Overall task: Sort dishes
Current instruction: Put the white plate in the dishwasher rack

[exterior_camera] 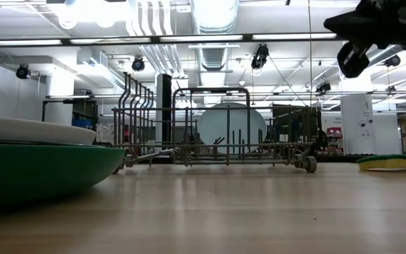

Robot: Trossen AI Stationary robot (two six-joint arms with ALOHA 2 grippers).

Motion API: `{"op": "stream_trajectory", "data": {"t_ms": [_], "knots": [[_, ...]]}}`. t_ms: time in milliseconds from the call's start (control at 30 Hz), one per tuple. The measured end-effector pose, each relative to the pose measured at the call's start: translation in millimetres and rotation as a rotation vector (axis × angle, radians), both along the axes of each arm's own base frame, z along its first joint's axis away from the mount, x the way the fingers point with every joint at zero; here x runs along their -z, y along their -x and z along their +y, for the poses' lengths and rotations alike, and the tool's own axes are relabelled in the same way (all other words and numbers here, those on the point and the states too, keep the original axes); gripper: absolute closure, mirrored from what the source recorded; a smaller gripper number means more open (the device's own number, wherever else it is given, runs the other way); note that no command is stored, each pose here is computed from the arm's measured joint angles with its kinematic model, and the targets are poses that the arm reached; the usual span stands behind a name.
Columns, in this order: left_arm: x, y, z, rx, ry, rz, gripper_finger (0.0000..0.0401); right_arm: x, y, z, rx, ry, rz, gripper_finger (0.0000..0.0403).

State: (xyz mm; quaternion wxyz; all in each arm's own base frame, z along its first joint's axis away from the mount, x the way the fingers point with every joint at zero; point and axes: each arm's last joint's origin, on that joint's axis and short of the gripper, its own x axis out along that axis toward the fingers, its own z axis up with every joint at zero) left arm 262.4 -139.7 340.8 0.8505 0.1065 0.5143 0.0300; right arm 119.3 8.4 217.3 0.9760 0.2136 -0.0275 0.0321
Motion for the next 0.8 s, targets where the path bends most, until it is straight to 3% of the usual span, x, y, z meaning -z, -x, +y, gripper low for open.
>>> {"op": "stream_trajectory", "data": {"t_ms": [233, 433, 633, 800], "knots": [[41.3, 21.5, -23.0, -0.174, 0.060, 0.062, 0.0285, -9.1, 0.0, 1.9, -0.057, -0.007, -0.048, 0.0403], [69.4, 43.4, -43.7, -0.294, 0.111, 0.069, 0.0285, -44.1, -9.8, 7.7, -0.107, 0.118, -0.069, 0.0403], [92.0, 55.2, -46.1, -0.476, 0.129, 0.026, 0.0285, -79.2, -34.4, 12.1, -0.121, 0.243, 0.086, 0.0403], [100.0, 58.0, -42.2, -0.650, 0.184, 0.022, 0.0285, -85.5, -61.6, 15.4, -0.135, 0.289, 0.201, 0.0403]]}}
